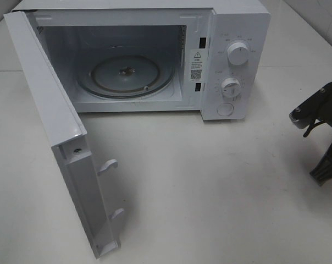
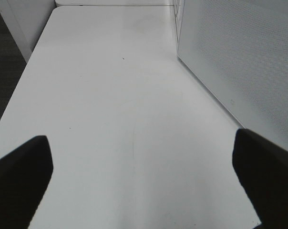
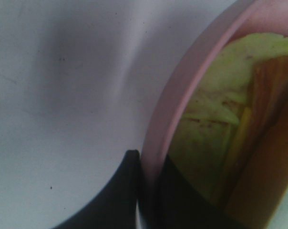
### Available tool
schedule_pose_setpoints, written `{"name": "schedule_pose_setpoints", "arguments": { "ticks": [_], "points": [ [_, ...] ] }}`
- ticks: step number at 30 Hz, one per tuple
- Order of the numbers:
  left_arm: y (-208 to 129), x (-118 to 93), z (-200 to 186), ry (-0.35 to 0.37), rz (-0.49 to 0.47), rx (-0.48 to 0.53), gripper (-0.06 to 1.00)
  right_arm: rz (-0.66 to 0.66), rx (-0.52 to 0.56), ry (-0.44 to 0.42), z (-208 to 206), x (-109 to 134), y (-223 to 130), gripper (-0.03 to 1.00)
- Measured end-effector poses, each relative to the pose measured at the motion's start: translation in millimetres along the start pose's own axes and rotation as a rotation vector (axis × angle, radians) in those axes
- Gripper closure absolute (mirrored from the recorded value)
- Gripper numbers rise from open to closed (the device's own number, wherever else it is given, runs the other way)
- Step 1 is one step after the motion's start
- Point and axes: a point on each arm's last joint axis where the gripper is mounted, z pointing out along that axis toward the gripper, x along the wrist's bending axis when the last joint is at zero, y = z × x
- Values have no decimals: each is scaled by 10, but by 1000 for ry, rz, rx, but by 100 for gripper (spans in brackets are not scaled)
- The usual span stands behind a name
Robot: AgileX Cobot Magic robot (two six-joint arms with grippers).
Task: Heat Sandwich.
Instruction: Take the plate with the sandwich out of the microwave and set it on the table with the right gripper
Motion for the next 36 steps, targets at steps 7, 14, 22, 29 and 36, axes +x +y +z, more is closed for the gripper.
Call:
{"name": "schedule_pose_setpoints", "arguments": {
  "ticks": [7, 14, 22, 29, 36],
  "points": [
    [0, 0, 0, 0, 0, 0, -3, 7, 7, 15, 150, 113, 58, 90],
    [0, 0, 0, 0, 0, 0, -3, 14, 5, 12, 254, 180, 97, 90],
    [0, 0, 0, 0, 0, 0, -3, -10, 11, 22, 424, 305, 138, 90],
    [0, 0, 0, 0, 0, 0, -3, -17, 15, 41, 485, 364, 146, 90],
    [0, 0, 0, 0, 0, 0, -3, -20, 15, 42, 491, 369, 147, 90]
  ]
}}
